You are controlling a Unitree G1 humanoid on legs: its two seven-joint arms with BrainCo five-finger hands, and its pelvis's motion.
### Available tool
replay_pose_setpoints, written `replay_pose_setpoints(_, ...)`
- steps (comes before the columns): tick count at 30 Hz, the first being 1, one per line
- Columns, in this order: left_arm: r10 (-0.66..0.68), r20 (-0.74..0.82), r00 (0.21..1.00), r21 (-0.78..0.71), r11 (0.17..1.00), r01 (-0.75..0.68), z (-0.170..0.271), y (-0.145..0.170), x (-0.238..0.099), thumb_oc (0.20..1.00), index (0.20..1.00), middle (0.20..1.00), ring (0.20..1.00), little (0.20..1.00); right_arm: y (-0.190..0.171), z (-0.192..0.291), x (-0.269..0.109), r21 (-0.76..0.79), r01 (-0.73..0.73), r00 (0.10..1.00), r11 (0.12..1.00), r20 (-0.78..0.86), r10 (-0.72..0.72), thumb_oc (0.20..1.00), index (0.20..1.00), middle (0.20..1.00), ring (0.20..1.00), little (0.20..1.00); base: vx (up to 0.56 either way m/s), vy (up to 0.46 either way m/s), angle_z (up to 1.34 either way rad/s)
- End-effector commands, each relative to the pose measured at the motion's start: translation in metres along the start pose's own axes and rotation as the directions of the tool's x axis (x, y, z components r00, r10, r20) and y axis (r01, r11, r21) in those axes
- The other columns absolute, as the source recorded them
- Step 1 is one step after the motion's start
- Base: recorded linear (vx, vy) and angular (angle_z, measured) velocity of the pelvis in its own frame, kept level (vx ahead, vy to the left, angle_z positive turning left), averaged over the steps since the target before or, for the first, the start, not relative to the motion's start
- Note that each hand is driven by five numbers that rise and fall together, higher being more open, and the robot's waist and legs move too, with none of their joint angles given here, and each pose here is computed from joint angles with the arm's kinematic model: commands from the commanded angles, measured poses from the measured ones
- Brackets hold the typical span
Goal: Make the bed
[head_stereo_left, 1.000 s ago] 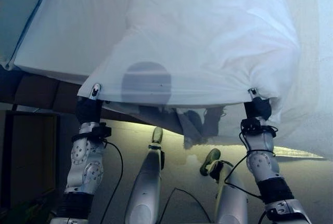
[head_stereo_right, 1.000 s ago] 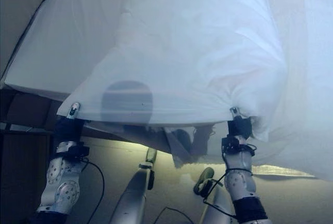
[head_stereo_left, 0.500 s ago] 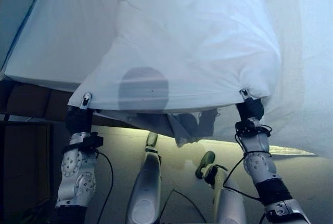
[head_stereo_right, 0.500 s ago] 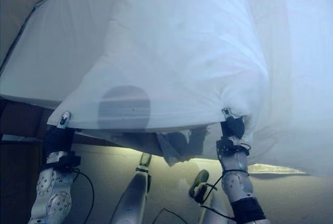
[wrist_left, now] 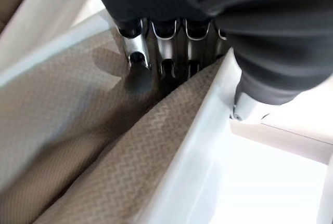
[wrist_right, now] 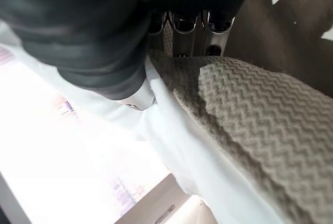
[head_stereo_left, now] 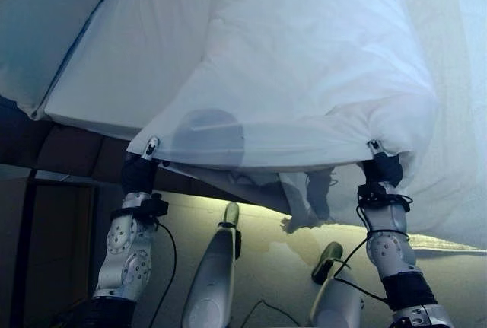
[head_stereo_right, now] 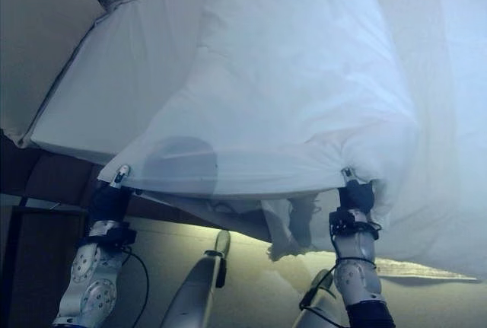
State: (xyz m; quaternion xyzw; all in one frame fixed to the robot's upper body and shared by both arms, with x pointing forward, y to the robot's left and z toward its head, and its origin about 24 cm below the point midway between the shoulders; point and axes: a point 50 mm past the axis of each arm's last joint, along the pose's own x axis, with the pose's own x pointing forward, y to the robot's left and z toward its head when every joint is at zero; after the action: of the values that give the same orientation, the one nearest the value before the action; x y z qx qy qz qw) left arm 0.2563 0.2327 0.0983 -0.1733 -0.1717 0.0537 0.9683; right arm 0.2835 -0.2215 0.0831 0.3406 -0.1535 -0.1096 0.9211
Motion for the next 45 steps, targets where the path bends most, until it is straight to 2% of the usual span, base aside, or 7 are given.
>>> replay_pose_setpoints(1,0.128,0.449,0.884,0.096,0.977,-0.19,0.101,0.044,0.001,0.2,0.2,0.2,0.2,0.2,0.008,0.028,0.006,0.002,-0.073,0.986,0.997,0.153,0.072,0.2,0.2,0.2,0.2,0.2,-0.03,0.2,-0.41)
replay_pose_setpoints(11,0.222,0.397,0.89,0.021,0.968,-0.251,0.078,0.051,-0.015,0.2,0.2,0.2,0.2,0.2,0.012,0.018,0.011,-0.064,-0.15,0.986,0.987,0.065,0.155,0.2,0.2,0.2,0.2,0.2,-0.07,0.014,-0.4)
replay_pose_setpoints(17,0.249,0.253,0.935,0.01,0.965,-0.26,0.045,0.051,-0.011,0.2,0.2,0.2,0.2,0.2,-0.007,0.014,0.003,-0.151,-0.076,0.997,0.986,0.015,0.079,0.2,0.2,0.2,0.2,0.2,-0.13,0.057,0.43)
replay_pose_setpoints(24,0.286,0.052,0.957,0.048,0.956,-0.288,0.009,0.067,-0.029,0.2,0.2,0.2,0.2,0.2,-0.037,-0.01,-0.007,-0.219,0.041,0.993,0.975,-0.095,-0.063,0.2,0.2,0.2,0.2,0.2,-0.07,0.034,0.23)
replay_pose_setpoints(27,0.325,-0.08,0.942,0.052,0.945,-0.322,-0.019,0.074,-0.039,0.2,0.2,0.2,0.2,0.2,-0.056,-0.023,-0.018,-0.242,0.115,0.976,0.963,-0.152,-0.155,0.2,0.2,0.2,0.2,0.2,-0.04,0.011,0.1)
replay_pose_setpoints(35,0.426,-0.194,0.884,0.054,0.904,-0.424,-0.046,0.089,-0.052,0.2,0.2,0.2,0.2,0.2,-0.077,-0.041,-0.032,-0.323,0.143,0.938,0.935,-0.257,-0.233,0.2,0.2,0.2,0.2,0.2,-0.03,-0.011,0.1)
replay_pose_setpoints(45,0.536,-0.389,0.749,0.229,0.844,-0.485,-0.084,0.116,-0.08,0.2,0.2,0.2,0.2,0.2,-0.139,-0.061,-0.071,-0.541,0.264,0.767,0.799,-0.385,-0.514,0.2,0.2,0.2,0.2,0.2,0.0,-0.002,0.02)
